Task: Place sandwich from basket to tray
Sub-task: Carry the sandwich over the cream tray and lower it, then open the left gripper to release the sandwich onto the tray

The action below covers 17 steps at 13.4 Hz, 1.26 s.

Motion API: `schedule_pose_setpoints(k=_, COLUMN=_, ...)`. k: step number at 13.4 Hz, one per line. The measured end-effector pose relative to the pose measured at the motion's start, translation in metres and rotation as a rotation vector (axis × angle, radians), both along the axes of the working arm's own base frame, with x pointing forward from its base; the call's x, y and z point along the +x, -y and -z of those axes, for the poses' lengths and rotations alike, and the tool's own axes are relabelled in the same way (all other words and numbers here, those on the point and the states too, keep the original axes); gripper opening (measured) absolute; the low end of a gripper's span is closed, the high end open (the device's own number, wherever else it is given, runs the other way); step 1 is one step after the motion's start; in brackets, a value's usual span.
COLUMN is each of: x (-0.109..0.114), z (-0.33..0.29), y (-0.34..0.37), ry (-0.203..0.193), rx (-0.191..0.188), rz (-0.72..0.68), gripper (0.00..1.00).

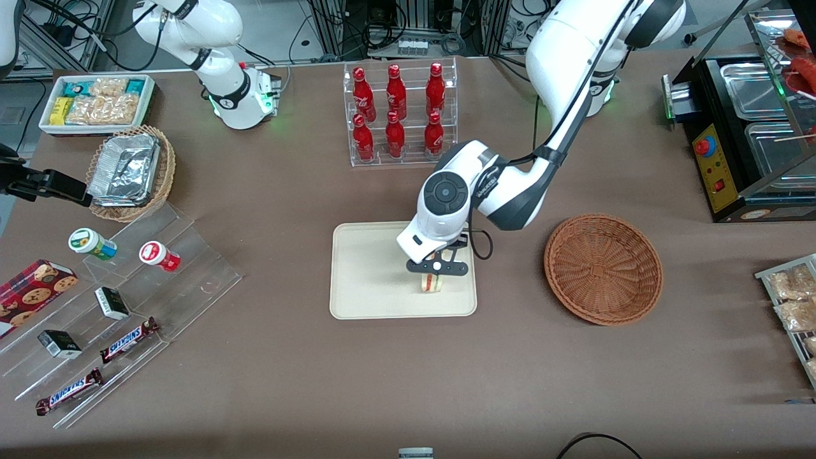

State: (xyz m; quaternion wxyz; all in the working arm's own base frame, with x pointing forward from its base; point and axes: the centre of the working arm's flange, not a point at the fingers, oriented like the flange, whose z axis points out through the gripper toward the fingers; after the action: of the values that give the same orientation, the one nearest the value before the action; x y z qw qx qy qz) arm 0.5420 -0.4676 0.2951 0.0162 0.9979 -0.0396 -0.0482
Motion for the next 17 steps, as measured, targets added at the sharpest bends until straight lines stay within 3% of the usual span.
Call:
schedule_pose_setpoints(k=3, x=-0.001, z=0.027, y=0.012, ry=0.021, rx=-0.027, rz=-0.029, gripper=0.15)
schedule_pose_setpoints(k=10, x=-0.002, z=0.045, y=0.016, ry=0.013, rx=-0.024, rz=-0.033, gripper=0.15)
schedule_pose_setpoints(k=11, x=-0.002, z=0.045, y=0.016, ry=0.013, rx=-0.024, rz=-0.033, gripper=0.20)
schedule_pose_setpoints(k=17, x=0.000, z=0.041, y=0.017, ry=0.020, rx=-0.030, rz=-0.046, gripper=0.81)
